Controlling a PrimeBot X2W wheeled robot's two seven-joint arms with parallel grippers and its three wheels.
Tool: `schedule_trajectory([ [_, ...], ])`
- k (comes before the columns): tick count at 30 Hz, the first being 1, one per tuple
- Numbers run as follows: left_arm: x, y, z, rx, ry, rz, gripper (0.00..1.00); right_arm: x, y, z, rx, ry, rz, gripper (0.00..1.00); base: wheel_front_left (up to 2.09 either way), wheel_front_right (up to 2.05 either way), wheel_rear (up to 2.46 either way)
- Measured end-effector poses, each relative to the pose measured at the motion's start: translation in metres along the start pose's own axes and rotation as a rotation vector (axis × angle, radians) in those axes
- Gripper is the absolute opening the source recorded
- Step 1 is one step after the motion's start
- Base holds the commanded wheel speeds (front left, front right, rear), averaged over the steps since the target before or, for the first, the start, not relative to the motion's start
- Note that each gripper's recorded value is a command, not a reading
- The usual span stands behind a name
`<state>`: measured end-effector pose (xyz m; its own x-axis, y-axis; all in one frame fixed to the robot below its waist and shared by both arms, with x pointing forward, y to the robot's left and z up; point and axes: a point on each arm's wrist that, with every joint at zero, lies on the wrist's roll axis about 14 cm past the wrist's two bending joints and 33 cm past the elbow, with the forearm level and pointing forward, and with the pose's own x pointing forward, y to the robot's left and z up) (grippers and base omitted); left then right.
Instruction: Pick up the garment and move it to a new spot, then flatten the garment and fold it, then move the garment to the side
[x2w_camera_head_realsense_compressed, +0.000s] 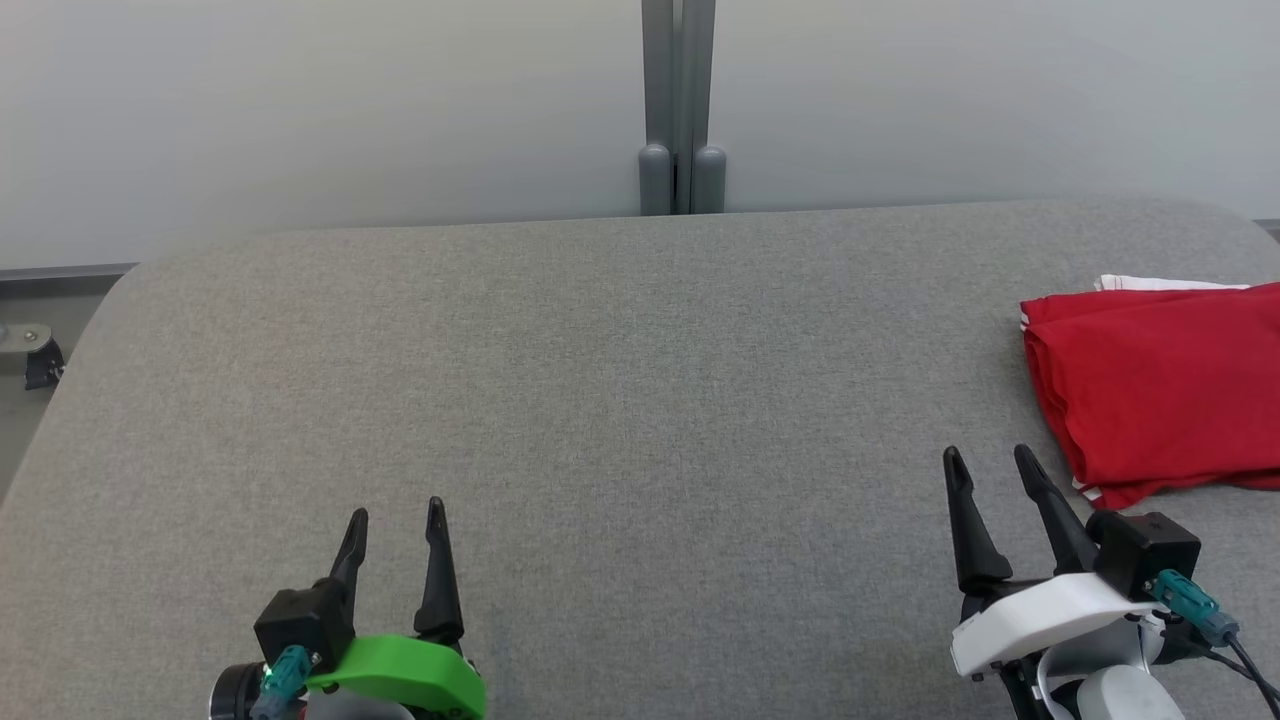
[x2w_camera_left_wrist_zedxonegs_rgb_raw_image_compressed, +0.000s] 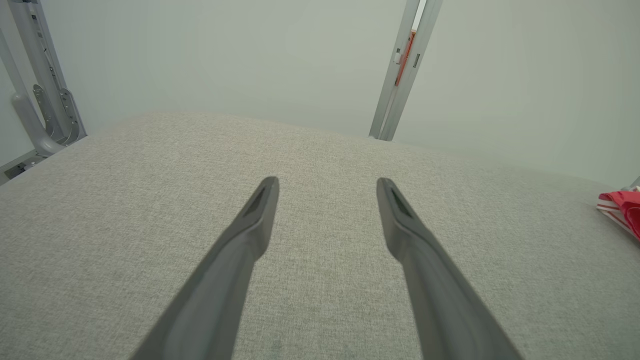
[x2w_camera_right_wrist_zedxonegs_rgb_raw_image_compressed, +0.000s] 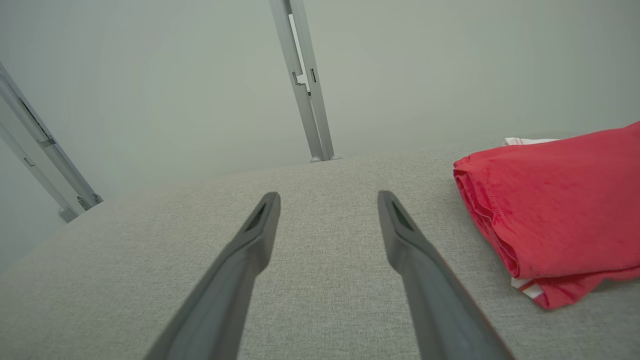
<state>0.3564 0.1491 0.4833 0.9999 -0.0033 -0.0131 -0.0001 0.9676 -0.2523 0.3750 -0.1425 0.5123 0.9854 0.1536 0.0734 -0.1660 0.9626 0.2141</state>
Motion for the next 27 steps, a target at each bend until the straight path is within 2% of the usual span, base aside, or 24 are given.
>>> schedule_trajectory([
  [11, 0.0, 0.0, 0.0, 0.001, 0.001, 0.003, 1.0, 0.0, 0.0, 0.0, 0.001, -0.001, 0.0, 1.0, 0.0, 0.0, 0.0],
  [12, 0.0, 0.001, -0.002, 0.0, 0.006, 0.004, 0.0, 0.0, 0.0, -0.001, 0.002, 0.004, -0.001, 0.0, 0.0, 0.0, 0.0],
  [16, -0.008, 0.005, -0.019, -0.004, 0.063, 0.019, 0.0, -0.007, -0.003, -0.018, 0.015, 0.057, -0.016, 0.0, 0.0, 0.0, 0.0],
  [27, -0.007, 0.019, -0.024, -0.191, 0.11, 0.075, 0.0, -0.009, -0.015, -0.022, 0.206, 0.073, -0.078, 0.0, 0.0, 0.0, 0.0],
])
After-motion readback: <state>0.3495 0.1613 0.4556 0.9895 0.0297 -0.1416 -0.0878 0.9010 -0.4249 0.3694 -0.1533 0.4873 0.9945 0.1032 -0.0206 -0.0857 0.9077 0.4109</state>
